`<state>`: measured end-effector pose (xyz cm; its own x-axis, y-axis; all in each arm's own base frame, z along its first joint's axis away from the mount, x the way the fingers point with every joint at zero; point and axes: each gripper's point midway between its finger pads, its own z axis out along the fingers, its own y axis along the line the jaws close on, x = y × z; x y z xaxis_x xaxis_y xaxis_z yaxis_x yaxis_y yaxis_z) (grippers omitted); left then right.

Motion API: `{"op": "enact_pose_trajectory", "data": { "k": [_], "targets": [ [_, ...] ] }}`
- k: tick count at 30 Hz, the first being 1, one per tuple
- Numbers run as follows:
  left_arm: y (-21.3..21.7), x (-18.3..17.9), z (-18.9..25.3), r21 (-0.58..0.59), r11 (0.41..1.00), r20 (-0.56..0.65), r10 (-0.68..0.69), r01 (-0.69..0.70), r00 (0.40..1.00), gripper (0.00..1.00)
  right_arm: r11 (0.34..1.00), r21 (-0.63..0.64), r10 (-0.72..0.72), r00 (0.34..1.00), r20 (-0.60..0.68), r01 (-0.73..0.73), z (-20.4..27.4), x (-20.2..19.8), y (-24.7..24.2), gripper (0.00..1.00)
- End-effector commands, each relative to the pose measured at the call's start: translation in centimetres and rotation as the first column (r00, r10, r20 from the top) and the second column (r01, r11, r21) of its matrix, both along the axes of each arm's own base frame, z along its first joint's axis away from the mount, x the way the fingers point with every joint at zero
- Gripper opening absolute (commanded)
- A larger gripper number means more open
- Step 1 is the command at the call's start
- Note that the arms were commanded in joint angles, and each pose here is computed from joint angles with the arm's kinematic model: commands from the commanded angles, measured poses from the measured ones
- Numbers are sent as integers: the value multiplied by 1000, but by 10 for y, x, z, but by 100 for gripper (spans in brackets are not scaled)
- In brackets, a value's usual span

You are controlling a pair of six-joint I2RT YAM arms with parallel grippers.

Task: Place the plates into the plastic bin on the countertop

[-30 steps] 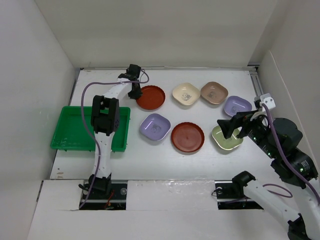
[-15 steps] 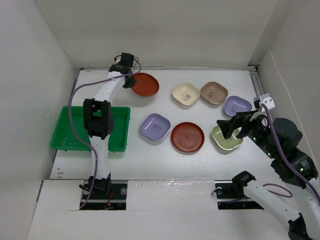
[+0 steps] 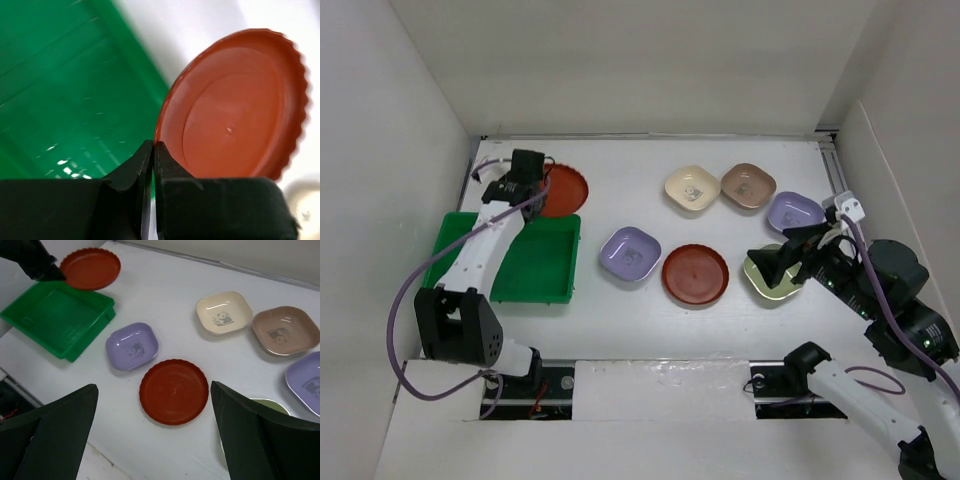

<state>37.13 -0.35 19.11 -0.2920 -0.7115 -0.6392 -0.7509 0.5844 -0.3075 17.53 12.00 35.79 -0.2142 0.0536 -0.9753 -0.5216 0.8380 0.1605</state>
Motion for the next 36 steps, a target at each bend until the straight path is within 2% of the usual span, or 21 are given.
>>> {"op": "enact_pose_trajectory", "data": {
  "k": [1, 4, 6, 11, 16, 19, 20, 22, 23, 25, 26, 28, 29, 31, 32, 33, 34, 36],
  "targets": [
    [29, -38, -12, -28, 978, 27, 205, -205, 978, 0, 990, 17, 137, 990, 37, -138, 13, -8, 24, 100],
    [37, -69, -30, -31, 956, -4, 291, -291, 957, 0, 983, 17, 184, 982, 35, -185, 14, -17, 30, 100],
    [45, -96, -27, -44, 938, 32, 345, -344, 938, 0, 980, 8, 200, 979, 39, -201, 15, -20, 32, 100],
    [49, -121, -41, -49, 929, 34, 369, -367, 929, 0, 978, 11, 206, 977, 51, -207, 17, -27, 29, 100],
    [50, -128, -49, -39, 923, 1, 382, -382, 924, 2, 978, 14, 205, 977, 60, -206, 19, -29, 28, 100],
    [50, -132, -51, -35, 923, -6, 382, -382, 924, 24, 980, 13, 196, 979, 60, -197, 19, -28, 27, 100],
    [52, -133, -48, -34, 922, 9, 386, -385, 923, 46, 980, 13, 196, 979, 60, -197, 19, -28, 27, 100],
    [53, -130, -37, -34, 924, 38, 382, -381, 923, 84, 982, 16, 185, 980, 69, -186, 23, -27, 25, 100],
    [55, -131, -32, -32, 923, 50, 386, -384, 921, 99, 982, 16, 185, 980, 69, -186, 23, -27, 25, 100],
    [54, -123, -15, -34, 934, 90, 358, -356, 929, 99, 987, 15, 157, 985, 71, -158, 25, -25, 20, 100],
    [52, -114, -1, -38, 943, 145, 332, -330, 932, 99, 989, 14, 146, 987, 72, -147, 25, -24, 18, 100],
    [30, -94, 18, 0, 986, 197, 165, -168, 967, 99, 993, 13, 117, 990, 74, -119, 27, -22, 13, 100],
    [17, -72, 38, -19, 994, 279, 107, -106, 954, 99, 994, 11, 104, 992, 74, -105, 28, -22, 11, 100],
    [-26, -48, 47, -5, 993, 287, -109, 115, 952, 99, 998, 13, 61, 995, 83, -63, 29, -19, 3, 100],
    [-43, -36, 68, 42, 981, 304, -194, 190, 933, 99, 999, 6, 47, 996, 75, -47, 27, -18, 1, 100],
    [-69, -18, 57, 78, 960, 248, -279, 268, 928, 99, 999, 11, 32, 996, 84, -34, 31, -18, -2, 100],
    [-115, -20, 60, 122, 918, 222, -395, 376, 892, 99, 1000, 5, 19, 997, 78, -20, 29, -17, -4, 100],
    [-171, -13, 61, 207, 855, 133, -505, 475, 853, 99, 1000, 1, -29, 996, 79, 29, 30, -14, -13, 100]
  ]
}}
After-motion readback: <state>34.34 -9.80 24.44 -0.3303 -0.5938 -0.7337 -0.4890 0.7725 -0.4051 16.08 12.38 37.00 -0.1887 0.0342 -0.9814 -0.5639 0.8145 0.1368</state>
